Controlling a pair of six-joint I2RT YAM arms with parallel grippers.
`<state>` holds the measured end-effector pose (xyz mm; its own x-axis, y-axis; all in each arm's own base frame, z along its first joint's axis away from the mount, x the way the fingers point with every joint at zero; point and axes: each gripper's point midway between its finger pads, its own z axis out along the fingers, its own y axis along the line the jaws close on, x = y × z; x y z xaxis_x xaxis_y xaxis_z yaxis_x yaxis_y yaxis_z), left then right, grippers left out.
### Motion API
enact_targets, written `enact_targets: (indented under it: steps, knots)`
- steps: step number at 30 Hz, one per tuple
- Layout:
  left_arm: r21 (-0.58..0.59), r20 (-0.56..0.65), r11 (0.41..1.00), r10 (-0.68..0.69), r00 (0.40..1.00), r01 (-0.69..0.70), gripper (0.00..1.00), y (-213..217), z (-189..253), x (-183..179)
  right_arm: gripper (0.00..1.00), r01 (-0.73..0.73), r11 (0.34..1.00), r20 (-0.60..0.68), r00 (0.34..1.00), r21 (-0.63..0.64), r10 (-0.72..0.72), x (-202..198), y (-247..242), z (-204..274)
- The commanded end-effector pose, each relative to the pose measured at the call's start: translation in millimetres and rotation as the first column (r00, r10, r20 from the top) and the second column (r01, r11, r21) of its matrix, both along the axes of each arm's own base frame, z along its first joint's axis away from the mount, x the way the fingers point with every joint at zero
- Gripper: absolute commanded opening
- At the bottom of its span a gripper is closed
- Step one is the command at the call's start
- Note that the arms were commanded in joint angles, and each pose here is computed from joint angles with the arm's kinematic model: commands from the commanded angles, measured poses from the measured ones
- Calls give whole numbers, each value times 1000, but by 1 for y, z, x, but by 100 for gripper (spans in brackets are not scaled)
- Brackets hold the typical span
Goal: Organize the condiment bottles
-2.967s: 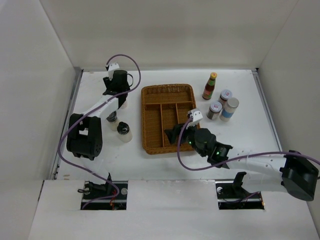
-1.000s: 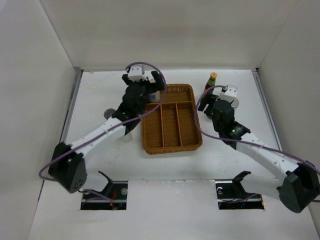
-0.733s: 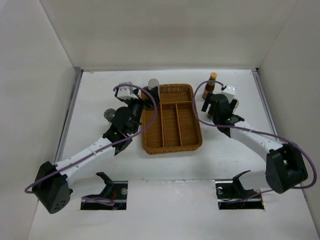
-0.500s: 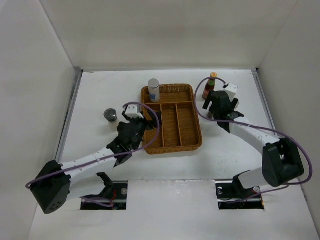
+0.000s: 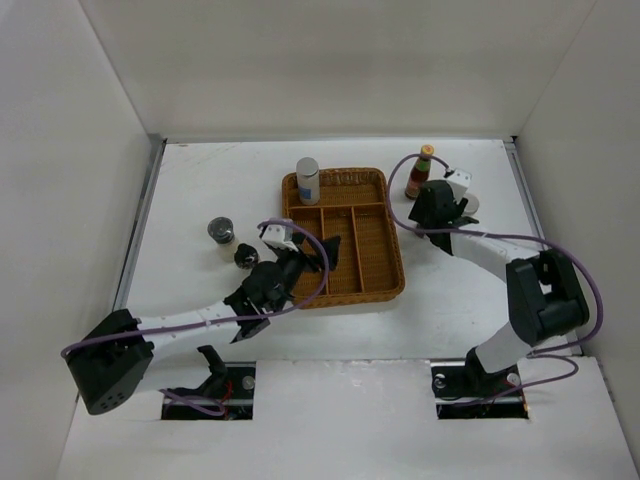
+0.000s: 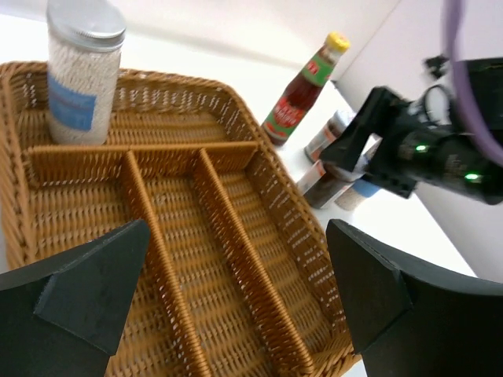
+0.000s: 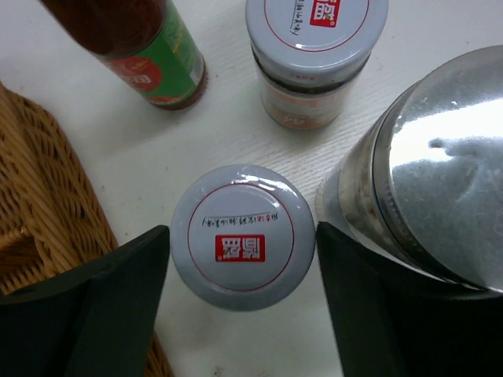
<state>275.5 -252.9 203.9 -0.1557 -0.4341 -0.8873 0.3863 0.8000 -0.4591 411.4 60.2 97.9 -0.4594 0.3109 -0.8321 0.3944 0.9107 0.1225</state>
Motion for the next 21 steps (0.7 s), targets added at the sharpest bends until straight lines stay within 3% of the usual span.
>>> enact_targets:
  steps: [1, 4, 6, 14, 21]
  knots:
    - [-79, 113, 997, -5, 994, 14, 100, -3, 44, 0, 68, 18, 999, 100, 995, 41, -22, 26, 2, 23]
    - [-87, 126, 996, 29, 992, -19, 100, 9, 49, 4, 49, 38, 999, 158, 987, 27, -41, 25, -1, 36]
    - [-88, 127, 996, 40, 991, -29, 100, 13, 49, 7, 44, 31, 999, 224, 974, 14, -33, 22, 6, 60]
    - [-77, 121, 993, 101, 987, -93, 100, 35, 42, 20, 44, -105, 994, 449, 887, -29, 107, 6, 57, 184]
    - [-85, 108, 981, 184, 977, -175, 100, 66, 34, 27, 45, -335, 942, 450, 841, -2, 300, 51, 154, 184]
